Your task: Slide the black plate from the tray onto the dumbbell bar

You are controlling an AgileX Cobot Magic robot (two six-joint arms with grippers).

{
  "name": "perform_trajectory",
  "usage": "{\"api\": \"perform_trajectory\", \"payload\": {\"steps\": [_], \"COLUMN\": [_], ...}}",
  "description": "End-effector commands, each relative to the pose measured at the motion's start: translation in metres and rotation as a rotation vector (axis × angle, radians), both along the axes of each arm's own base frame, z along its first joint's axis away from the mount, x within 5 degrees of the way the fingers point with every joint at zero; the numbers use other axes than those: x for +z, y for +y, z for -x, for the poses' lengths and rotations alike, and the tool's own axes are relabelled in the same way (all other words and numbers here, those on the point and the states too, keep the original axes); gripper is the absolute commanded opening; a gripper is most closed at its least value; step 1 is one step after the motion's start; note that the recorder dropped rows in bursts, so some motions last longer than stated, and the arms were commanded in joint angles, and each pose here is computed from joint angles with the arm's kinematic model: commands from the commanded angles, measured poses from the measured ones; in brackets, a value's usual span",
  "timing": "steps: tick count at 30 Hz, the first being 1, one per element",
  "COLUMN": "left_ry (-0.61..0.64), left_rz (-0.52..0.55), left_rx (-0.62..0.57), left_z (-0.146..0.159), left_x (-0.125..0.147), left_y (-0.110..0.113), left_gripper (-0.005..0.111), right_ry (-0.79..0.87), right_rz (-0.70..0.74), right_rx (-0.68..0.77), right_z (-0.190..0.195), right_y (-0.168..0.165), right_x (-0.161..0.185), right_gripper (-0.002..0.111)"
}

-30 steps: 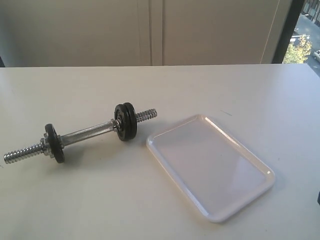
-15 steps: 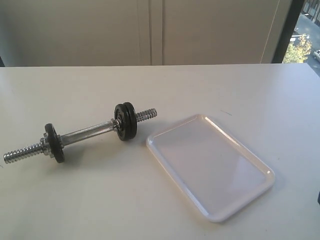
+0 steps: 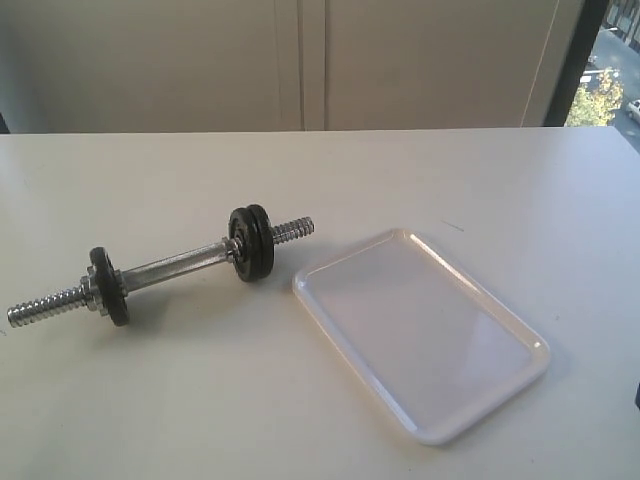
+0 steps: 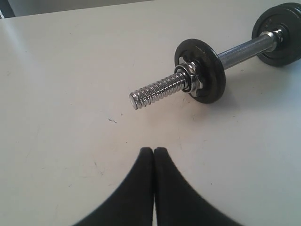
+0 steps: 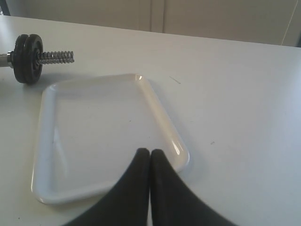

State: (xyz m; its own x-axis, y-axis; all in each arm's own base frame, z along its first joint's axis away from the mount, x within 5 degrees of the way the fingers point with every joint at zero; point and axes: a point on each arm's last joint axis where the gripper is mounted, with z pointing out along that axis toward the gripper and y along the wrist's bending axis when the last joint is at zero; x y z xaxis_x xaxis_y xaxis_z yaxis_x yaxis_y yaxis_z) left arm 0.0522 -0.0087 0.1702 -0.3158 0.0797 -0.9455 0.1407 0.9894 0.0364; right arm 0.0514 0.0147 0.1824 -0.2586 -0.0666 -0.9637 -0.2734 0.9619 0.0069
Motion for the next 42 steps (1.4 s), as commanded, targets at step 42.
{"api": "perform_trajectory", "payload": {"steps": [42], "left_ry": [0.0], "left_rz": [0.004], "left_rx": [0.001], "left_z": [0.0002], "left_x": [-0.001], "left_y": [0.0], "left_gripper": [0.0], "right_ry": [-0.016], "right_rz": [0.003], "right_rx": [-0.108], "right_z": [-0.0014], "right_y": [-0.0057], "right_x": [-0.0001], "right_gripper": [0.0]}}
